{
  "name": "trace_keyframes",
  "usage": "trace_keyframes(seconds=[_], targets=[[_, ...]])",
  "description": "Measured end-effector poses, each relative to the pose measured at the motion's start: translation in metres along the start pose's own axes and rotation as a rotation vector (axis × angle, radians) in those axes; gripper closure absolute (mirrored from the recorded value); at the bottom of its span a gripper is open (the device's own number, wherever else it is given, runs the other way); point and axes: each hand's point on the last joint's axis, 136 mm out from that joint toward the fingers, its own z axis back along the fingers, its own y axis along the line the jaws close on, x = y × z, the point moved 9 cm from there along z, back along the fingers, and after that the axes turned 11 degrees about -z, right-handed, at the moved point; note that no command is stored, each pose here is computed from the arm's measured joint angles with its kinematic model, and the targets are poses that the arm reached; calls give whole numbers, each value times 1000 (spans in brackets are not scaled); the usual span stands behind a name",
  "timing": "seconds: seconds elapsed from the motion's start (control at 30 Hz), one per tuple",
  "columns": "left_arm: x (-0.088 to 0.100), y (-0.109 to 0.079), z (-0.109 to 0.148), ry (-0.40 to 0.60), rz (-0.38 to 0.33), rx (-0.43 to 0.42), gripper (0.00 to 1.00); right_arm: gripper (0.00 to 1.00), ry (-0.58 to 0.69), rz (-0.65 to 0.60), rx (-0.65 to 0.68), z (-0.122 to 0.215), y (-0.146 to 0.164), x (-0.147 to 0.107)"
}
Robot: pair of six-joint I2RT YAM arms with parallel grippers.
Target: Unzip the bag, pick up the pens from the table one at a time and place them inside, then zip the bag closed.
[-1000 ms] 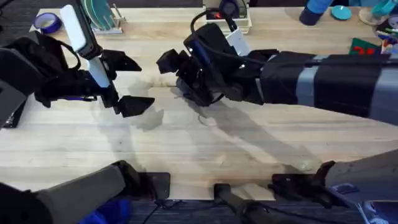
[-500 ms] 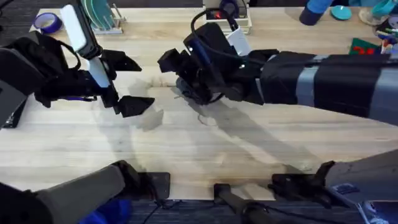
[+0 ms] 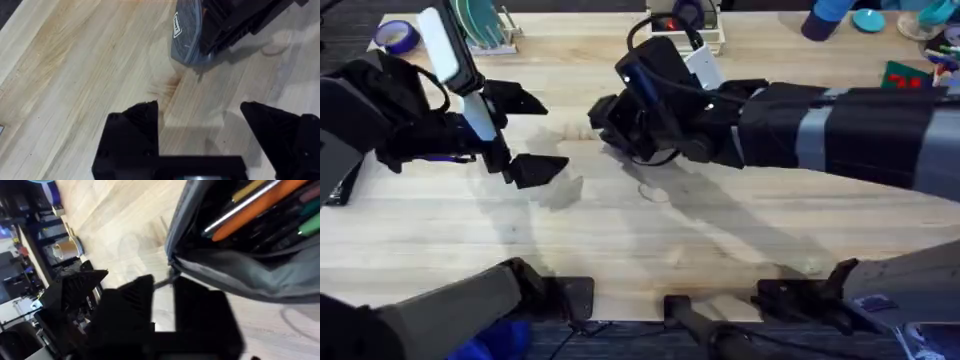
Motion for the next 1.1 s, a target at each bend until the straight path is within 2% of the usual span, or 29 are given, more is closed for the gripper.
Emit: trace_keyframes(seconds=[0.07, 0.1, 0.67, 0.8, 1.1], targets=[[0, 0, 0, 0, 0, 0, 8, 929, -1, -2, 0, 0, 0, 0], [0, 0, 0, 0, 0, 0, 8, 959, -1, -3, -1, 0, 0, 0], [-2, 0, 0, 19, 0, -4, 8, 970, 8, -5, -8, 0, -1, 1], [-2, 0, 0, 19, 0, -3, 8, 970, 55, -21, -7, 1, 1, 5], [-2, 0, 0, 19, 0, -3, 8, 969, 193, -87, -4, 8, 4, 31]])
